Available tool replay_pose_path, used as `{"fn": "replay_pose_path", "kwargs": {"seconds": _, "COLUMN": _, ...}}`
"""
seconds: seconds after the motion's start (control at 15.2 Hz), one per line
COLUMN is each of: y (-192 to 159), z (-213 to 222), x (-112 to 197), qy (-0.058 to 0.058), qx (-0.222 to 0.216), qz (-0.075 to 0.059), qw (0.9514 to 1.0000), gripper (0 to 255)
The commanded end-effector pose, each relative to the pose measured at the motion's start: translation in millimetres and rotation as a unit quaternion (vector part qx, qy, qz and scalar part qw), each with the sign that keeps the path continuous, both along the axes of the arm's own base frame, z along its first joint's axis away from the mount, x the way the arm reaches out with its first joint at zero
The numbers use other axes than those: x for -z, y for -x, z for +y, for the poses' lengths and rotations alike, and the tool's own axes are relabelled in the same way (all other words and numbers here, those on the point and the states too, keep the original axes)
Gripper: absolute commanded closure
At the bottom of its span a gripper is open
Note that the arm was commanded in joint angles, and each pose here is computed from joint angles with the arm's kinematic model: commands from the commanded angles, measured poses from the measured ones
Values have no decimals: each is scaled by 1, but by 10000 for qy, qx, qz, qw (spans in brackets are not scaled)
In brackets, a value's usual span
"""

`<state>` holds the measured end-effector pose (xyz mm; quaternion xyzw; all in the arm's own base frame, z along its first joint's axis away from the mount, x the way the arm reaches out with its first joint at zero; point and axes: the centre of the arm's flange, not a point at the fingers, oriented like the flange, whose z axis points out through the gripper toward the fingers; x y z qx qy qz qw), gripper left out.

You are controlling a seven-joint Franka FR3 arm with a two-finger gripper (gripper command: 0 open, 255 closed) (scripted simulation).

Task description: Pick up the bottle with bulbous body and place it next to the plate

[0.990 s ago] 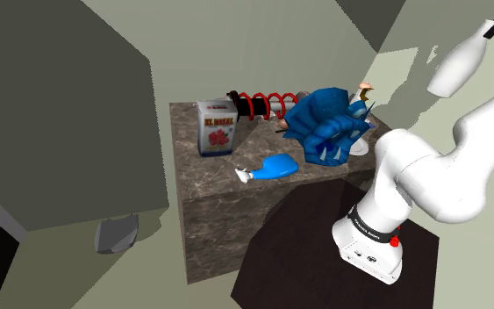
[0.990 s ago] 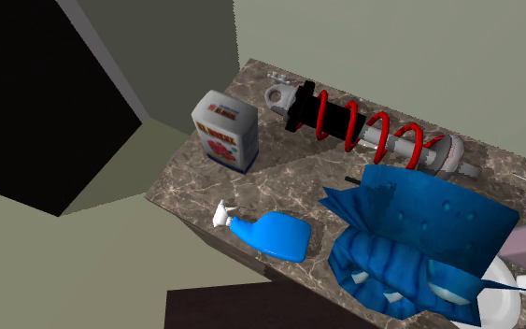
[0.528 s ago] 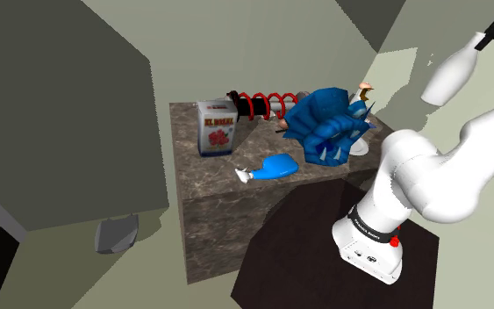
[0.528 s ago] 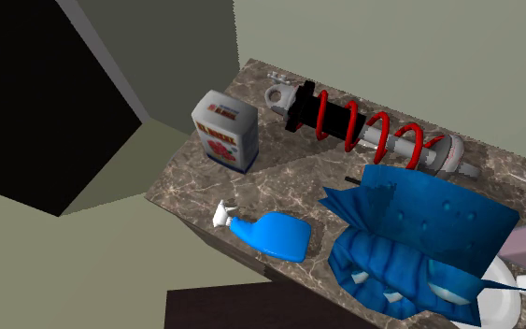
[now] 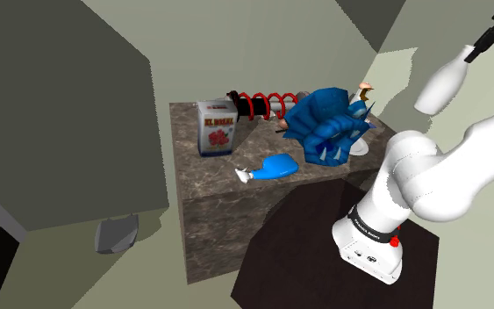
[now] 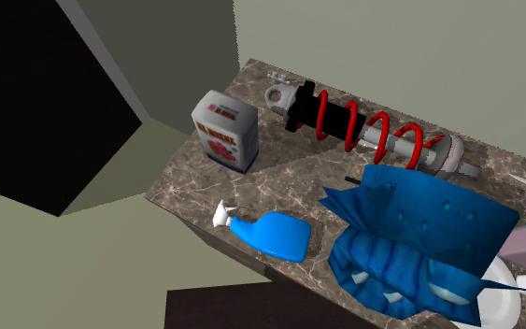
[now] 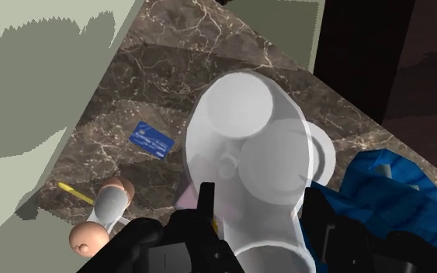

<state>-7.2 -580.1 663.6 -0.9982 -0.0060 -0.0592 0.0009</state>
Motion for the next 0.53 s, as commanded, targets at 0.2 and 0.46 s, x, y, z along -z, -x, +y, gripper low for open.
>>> {"fn": "replay_pose_path", "kwargs": {"seconds": 0.2, "y": 1, "z": 2, "x": 27, "qy": 4, "qx": 0, "qz": -1, "qw": 10000, "gripper": 255}}
{"fn": "replay_pose_path", "kwargs": {"seconds": 0.46, "y": 1, "z": 2, "x": 49, "qy": 4, "qx": 0, "qz": -1, "qw": 10000, "gripper": 255}}
